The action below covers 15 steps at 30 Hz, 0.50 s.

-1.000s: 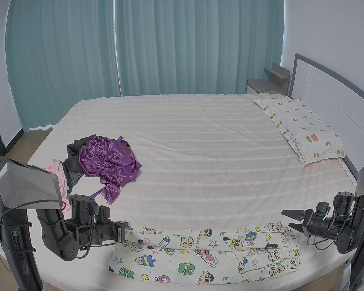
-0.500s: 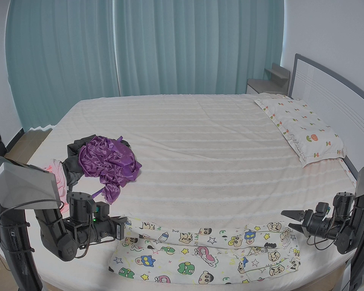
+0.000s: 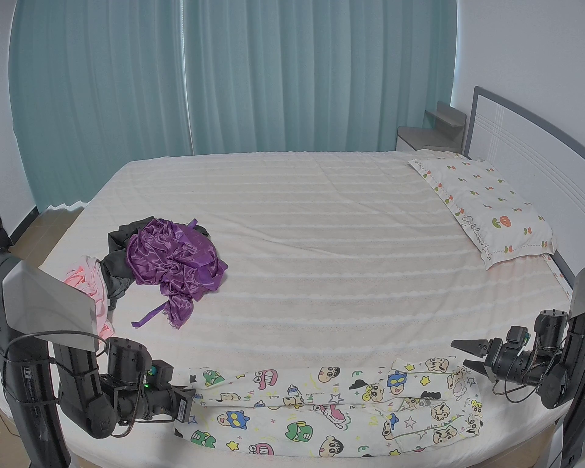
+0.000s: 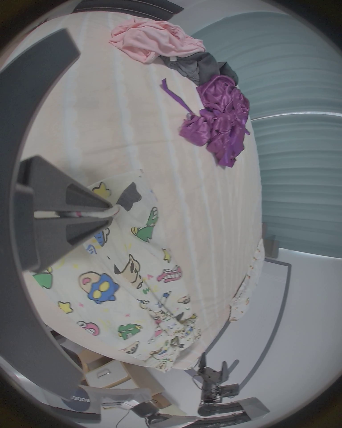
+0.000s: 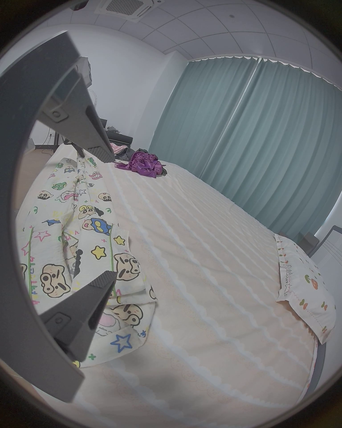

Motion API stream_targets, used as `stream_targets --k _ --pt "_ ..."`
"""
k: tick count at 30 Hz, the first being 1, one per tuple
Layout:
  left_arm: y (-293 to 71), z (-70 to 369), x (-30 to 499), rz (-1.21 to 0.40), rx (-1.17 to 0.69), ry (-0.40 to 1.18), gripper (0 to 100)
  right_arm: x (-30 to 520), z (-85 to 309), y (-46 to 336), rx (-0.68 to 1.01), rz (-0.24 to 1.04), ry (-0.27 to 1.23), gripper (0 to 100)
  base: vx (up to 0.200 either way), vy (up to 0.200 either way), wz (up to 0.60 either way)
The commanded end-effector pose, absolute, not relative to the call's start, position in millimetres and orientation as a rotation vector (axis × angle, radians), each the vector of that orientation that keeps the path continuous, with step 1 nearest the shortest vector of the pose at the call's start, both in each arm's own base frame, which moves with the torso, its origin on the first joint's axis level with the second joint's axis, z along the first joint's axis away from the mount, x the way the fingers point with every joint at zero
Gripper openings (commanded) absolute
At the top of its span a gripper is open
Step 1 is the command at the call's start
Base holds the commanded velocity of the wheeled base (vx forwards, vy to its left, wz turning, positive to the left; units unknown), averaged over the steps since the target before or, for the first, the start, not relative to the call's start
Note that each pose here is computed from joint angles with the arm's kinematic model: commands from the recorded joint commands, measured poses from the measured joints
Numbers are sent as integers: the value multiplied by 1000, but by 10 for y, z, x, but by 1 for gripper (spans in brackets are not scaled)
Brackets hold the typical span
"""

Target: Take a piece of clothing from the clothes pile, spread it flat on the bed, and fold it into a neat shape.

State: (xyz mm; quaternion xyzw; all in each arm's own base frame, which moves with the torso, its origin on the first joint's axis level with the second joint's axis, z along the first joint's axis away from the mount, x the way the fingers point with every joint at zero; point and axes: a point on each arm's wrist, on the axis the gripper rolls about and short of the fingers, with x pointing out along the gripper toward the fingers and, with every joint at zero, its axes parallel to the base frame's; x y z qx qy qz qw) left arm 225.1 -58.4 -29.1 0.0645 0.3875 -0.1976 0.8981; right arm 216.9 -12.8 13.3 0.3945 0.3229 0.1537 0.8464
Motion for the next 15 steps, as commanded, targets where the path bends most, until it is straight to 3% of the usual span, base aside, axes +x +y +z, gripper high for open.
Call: stream_targets --k 1,4,5,14,15 --pt "-579 -464 2191 -417 151 886 0 2135 131 -120 834 325 686 100 0 0 0" --pt "-580 -499 2179 -420 149 903 0 2129 126 -120 831 323 693 100 0 0 0" --pt "-580 -502 2178 -419 150 905 100 2128 125 -119 830 323 694 100 0 0 0" --pt "-534 -493 2073 -403 67 937 100 2131 87 -141 794 317 694 100 0 0 0" --pt "-523 -452 2024 -425 -59 932 100 2133 -7 -156 764 288 719 100 0 0 0"
